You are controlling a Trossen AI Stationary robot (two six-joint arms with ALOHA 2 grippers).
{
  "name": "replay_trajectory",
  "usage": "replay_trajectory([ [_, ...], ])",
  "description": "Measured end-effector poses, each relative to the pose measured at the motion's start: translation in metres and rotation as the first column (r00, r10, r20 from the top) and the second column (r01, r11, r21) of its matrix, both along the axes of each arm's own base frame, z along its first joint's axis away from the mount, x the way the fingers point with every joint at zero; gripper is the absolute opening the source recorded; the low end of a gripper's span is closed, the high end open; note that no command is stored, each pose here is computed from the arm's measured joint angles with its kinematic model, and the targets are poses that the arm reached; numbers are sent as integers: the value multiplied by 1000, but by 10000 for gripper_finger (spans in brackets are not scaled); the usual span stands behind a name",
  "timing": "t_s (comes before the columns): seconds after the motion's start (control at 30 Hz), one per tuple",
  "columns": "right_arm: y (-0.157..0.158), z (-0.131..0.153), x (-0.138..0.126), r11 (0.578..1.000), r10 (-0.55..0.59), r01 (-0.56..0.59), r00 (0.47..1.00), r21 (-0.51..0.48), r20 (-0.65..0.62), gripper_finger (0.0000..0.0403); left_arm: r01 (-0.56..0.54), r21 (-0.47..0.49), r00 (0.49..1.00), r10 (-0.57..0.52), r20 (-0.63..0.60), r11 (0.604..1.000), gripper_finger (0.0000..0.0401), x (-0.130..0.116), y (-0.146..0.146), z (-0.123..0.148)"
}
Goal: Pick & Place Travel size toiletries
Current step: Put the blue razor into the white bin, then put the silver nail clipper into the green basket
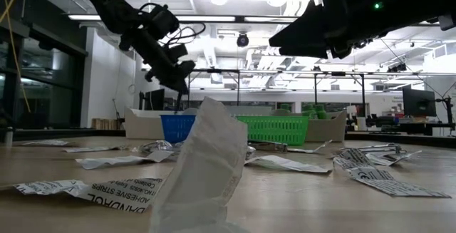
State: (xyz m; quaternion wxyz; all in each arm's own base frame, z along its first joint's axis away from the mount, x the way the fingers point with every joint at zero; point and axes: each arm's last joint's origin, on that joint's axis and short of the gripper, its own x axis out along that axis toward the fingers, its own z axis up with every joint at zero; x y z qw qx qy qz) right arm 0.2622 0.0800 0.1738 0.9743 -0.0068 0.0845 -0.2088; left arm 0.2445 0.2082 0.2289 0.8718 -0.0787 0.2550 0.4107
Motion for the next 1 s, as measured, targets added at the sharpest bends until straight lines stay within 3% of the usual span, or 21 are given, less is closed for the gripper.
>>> replay_trajectory([
  [0.17,0,0,0,999,-8,7,1000,40,16,298,-76,-12,991,75,-114,997,39,-6,-2,-7],
  [0.4,0,0,0,998,-12,10,1000,58,21,298,-58,6,986,58,-157,998,45,-7,-2,-8],
  [0.6,0,-1,0,996,-18,15,999,84,26,298,-33,81,963,53,-264,996,55,-8,-1,-8],
  [0.83,-1,-2,0,992,-32,27,999,125,39,298,-5,70,940,29,-339,998,144,-11,-3,-12],
  [1.0,-2,-3,0,985,-48,39,998,170,46,298,-34,81,945,58,-321,996,199,-15,-6,-5],
])
